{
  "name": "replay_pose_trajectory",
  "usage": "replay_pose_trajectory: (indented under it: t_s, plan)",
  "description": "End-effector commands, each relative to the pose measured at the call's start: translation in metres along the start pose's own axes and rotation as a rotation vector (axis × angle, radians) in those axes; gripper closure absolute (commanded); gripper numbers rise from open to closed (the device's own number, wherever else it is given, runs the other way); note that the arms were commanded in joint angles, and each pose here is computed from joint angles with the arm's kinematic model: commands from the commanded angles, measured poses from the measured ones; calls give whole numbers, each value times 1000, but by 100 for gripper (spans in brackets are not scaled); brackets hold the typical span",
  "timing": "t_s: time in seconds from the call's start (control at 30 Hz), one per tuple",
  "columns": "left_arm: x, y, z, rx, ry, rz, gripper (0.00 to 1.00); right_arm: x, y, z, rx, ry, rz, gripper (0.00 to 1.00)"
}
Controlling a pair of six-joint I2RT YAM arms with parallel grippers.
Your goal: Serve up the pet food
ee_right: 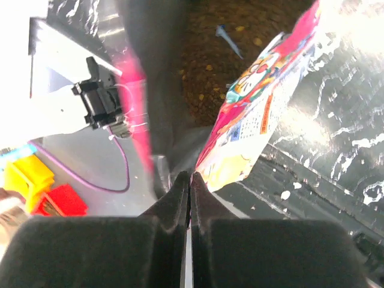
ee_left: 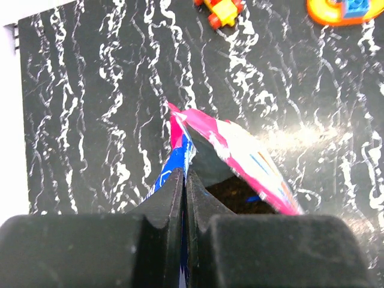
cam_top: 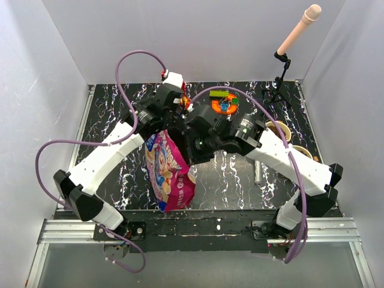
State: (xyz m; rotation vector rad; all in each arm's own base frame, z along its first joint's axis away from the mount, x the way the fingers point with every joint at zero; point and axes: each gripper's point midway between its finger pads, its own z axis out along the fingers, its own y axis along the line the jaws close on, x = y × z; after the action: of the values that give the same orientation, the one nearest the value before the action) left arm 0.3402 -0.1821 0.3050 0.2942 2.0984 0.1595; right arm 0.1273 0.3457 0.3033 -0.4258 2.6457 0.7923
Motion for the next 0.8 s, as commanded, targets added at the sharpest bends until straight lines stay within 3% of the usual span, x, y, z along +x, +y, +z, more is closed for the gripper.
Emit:
replay_pose_trajectory:
  t_s: [0.0, 0.1, 0.2, 0.23, 0.33, 0.47, 0.6, 0.67, 0.77]
  plan:
    - [-101, -20, -5, 94, -286, -237, 100, -18, 93, -51, -354, -207, -258, 99]
    - [-127, -63, -11, 327, -350, -265, 100, -19, 112, -41, -405, -184, -287, 99]
    - [-118, -80, -25, 473, -350, -292, 100, -21, 102, -32, -344, -183, -289, 69]
    - [-109, -79, -31, 500, -346, -308, 100, -23, 92, -37, -301, -203, -287, 54]
    - [-77, -72, -39, 582, -322, -325, 100, -25, 62, -64, -245, -291, -304, 34]
    - [-71, -65, -58, 689, -325, -338, 100, -11, 22, -100, -248, -361, -328, 24]
    - [-75, -67, -75, 773, -316, -314, 100, -44, -46, -138, -222, -444, -151, 23]
    - [-78, -68, -78, 786, -303, -330, 100, -66, -61, -141, -218, -476, -124, 20]
    - [-81, -75, -77, 818, -285, -350, 100, -93, -63, -119, -223, -404, -136, 20]
